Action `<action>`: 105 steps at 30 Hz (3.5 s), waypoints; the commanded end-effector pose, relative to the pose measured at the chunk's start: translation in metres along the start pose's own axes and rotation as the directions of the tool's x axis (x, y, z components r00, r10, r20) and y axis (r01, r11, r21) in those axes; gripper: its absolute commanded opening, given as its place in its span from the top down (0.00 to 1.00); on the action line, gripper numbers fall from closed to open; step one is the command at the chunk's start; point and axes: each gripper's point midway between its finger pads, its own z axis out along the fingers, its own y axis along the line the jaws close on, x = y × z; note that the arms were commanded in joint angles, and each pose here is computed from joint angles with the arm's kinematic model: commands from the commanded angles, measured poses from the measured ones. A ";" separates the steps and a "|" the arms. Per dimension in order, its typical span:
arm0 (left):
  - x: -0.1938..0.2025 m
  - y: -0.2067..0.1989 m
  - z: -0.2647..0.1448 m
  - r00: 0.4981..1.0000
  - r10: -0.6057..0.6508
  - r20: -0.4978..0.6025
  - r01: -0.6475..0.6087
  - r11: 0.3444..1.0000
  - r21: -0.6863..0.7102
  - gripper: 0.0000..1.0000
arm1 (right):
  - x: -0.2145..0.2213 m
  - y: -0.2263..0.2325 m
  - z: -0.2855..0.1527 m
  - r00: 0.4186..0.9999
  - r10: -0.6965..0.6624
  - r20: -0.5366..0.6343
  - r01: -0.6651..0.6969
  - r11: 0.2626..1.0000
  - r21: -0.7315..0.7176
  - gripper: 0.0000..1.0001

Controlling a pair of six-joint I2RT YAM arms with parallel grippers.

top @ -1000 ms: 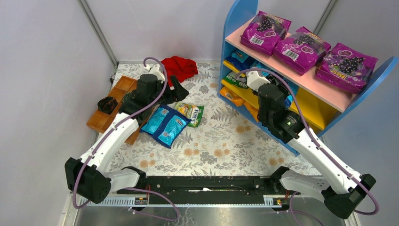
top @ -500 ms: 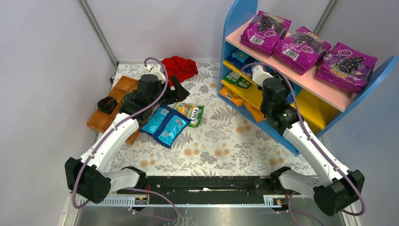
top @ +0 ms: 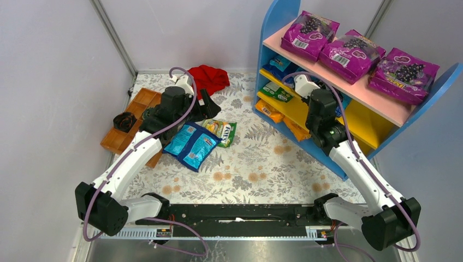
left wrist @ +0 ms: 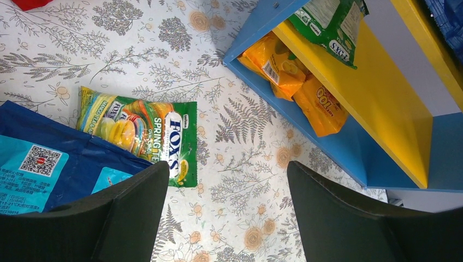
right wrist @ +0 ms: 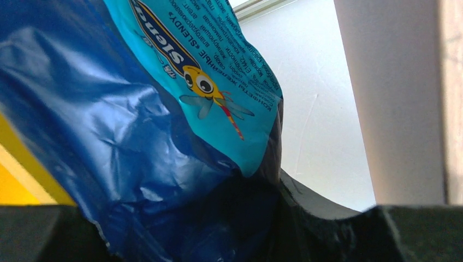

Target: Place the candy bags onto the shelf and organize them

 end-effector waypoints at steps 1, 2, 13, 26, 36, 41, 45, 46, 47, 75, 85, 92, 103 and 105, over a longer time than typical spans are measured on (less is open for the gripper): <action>-0.017 -0.010 -0.007 0.998 0.022 0.061 -0.023 0.999 0.024 0.16 | -0.011 -0.091 -0.014 0.957 0.270 0.109 -0.291 0.915 0.280 1.00; -0.017 -0.010 -0.007 0.998 0.021 0.062 -0.023 0.999 0.023 0.16 | -0.011 -0.090 -0.015 0.953 0.279 0.117 -0.301 0.913 0.274 1.00; -0.014 -0.010 -0.005 0.999 0.018 0.051 -0.020 0.999 0.030 0.16 | 0.005 -0.034 -0.012 0.982 0.190 0.003 -0.190 0.981 0.030 0.55; -0.010 -0.011 -0.002 0.999 0.005 0.039 -0.007 0.999 0.048 0.16 | 0.000 0.005 -0.053 0.967 0.253 -0.002 -0.240 0.914 -0.326 0.13; -0.010 -0.011 -0.001 0.999 0.001 0.036 -0.003 0.999 0.054 0.16 | -0.003 -0.005 -0.068 0.951 0.307 0.040 -0.278 0.903 -0.327 0.22; -0.009 -0.011 -0.001 0.999 -0.001 0.034 -0.001 0.998 0.055 0.16 | -0.011 -0.008 -0.070 0.946 0.317 0.070 -0.275 0.897 -0.345 0.45; -0.009 -0.011 -0.001 0.999 0.000 0.033 -0.002 0.998 0.057 0.16 | -0.013 -0.001 -0.064 0.952 0.297 0.068 -0.256 0.900 -0.354 0.50; -0.008 -0.012 -0.001 1.000 0.000 0.032 -0.002 0.998 0.059 0.16 | -0.013 0.001 -0.062 0.956 0.285 0.063 -0.246 0.902 -0.354 0.50; -0.008 -0.012 -0.001 0.999 -0.001 0.032 -0.001 0.998 0.060 0.16 | -0.012 0.002 -0.059 0.960 0.276 0.054 -0.241 0.905 -0.350 0.50; -0.009 -0.011 -0.002 0.999 0.005 0.035 -0.007 0.998 0.054 0.15 | -0.017 0.010 -0.071 0.898 0.431 0.088 -0.368 0.847 -0.383 0.22; -0.012 -0.011 -0.004 0.999 0.013 0.047 -0.015 0.999 0.051 0.13 | -0.016 0.003 -0.092 0.853 0.516 0.083 -0.439 0.794 -0.422 0.21; -0.014 -0.007 -0.004 0.999 0.012 0.053 -0.014 0.999 0.042 0.10 | -0.081 0.029 -0.147 0.645 0.752 0.134 -0.414 0.492 -0.765 0.00; 0.044 0.042 -0.002 0.998 -0.061 -0.036 0.057 0.992 -0.109 0.09 | -0.153 0.138 -0.210 0.480 0.865 -0.146 -0.307 0.009 -0.952 0.00; 0.056 0.067 -0.014 0.995 -0.100 -0.006 0.097 0.972 -0.215 0.10 | -0.156 0.167 -0.218 0.555 0.822 -0.130 -0.301 0.053 -0.952 0.00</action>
